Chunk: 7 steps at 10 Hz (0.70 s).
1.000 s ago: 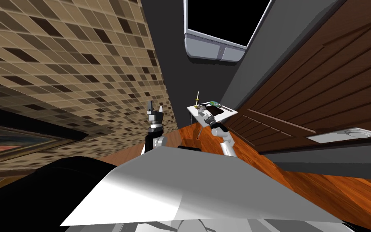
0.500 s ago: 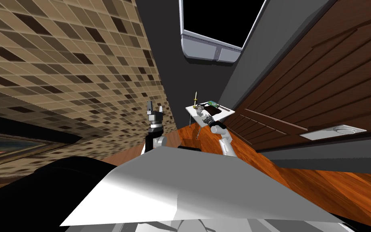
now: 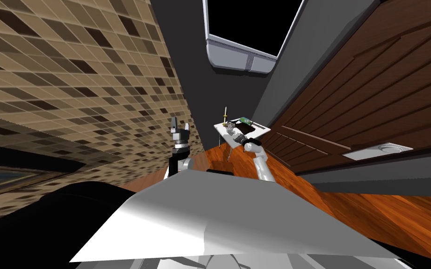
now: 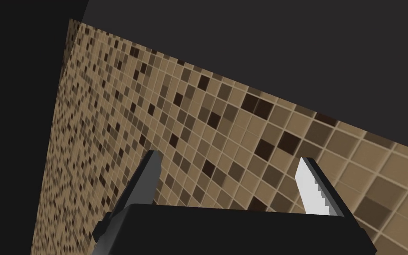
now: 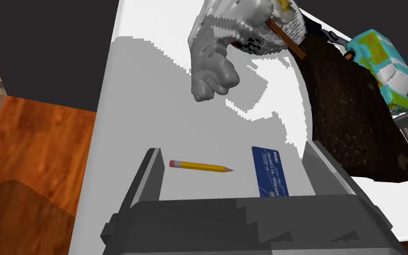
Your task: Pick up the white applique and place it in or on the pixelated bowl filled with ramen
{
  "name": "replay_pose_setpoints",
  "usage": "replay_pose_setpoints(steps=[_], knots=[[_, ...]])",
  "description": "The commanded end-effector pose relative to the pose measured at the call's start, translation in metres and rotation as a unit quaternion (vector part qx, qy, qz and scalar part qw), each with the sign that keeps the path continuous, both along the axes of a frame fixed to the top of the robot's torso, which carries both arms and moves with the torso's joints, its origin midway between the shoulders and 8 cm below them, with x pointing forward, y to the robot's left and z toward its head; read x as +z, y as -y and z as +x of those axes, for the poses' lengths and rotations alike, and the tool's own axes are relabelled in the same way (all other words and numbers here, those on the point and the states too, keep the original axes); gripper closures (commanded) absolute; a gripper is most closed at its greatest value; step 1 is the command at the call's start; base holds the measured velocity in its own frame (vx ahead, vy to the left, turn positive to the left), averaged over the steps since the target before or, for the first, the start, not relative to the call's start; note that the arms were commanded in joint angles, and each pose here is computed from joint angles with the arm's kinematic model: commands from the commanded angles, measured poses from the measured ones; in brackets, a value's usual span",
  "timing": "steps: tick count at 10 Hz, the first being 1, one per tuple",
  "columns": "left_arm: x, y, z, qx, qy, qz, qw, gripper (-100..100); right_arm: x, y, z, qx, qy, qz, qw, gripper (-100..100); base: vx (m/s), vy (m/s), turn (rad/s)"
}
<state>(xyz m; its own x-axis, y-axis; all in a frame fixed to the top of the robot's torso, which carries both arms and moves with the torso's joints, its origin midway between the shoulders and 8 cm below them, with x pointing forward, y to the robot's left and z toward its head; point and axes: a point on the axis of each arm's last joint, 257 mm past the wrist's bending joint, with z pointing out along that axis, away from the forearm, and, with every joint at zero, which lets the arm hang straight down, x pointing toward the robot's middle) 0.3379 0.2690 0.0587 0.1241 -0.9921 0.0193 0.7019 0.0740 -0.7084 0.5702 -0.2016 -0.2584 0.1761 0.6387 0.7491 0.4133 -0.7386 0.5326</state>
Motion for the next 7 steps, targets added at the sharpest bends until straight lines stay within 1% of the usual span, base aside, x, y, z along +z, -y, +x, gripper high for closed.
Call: replay_pose_setpoints(steps=[1, 2, 3, 4, 5, 6, 7], knots=[[0.000, 0.000, 0.000, 0.000, 0.000, 0.000, 1.0000, 0, -0.006, -0.005, 0.000, 0.003, -0.018, 0.013, 0.9998, -100, 0.043, -0.021, -0.024], [0.000, 0.000, 0.000, 0.000, 0.000, 0.000, 1.0000, 0, -0.008, -0.012, 0.002, 0.005, -0.038, 0.037, 0.9986, -100, 0.051, -0.010, -0.061], [0.000, 0.000, 0.000, 0.000, 0.000, 0.000, 1.0000, 0, -0.009, -0.013, 0.001, 0.006, -0.041, 0.037, 0.9985, -100, 0.052, -0.003, -0.023], [0.000, 0.000, 0.000, 0.000, 0.000, 0.000, 1.0000, 0, -0.010, -0.020, 0.004, 0.009, -0.061, 0.060, 0.9963, -100, 0.062, -0.019, -0.041], [0.000, 0.000, 0.000, 0.000, 0.000, 0.000, 1.0000, 0, -0.012, -0.020, 0.003, 0.010, -0.063, 0.059, 0.9962, -100, 0.059, -0.009, -0.015], [0.000, 0.000, 0.000, 0.000, 0.000, 0.000, 1.0000, 0, -0.012, -0.028, 0.004, 0.013, -0.084, 0.080, 0.9932, -100, 0.075, -0.006, -0.036], [0.000, 0.000, 0.000, 0.000, 0.000, 0.000, 1.0000, 0, -0.010, -0.035, 0.007, 0.015, -0.096, 0.101, 0.9902, -100, 0.115, 0.002, -0.059]])
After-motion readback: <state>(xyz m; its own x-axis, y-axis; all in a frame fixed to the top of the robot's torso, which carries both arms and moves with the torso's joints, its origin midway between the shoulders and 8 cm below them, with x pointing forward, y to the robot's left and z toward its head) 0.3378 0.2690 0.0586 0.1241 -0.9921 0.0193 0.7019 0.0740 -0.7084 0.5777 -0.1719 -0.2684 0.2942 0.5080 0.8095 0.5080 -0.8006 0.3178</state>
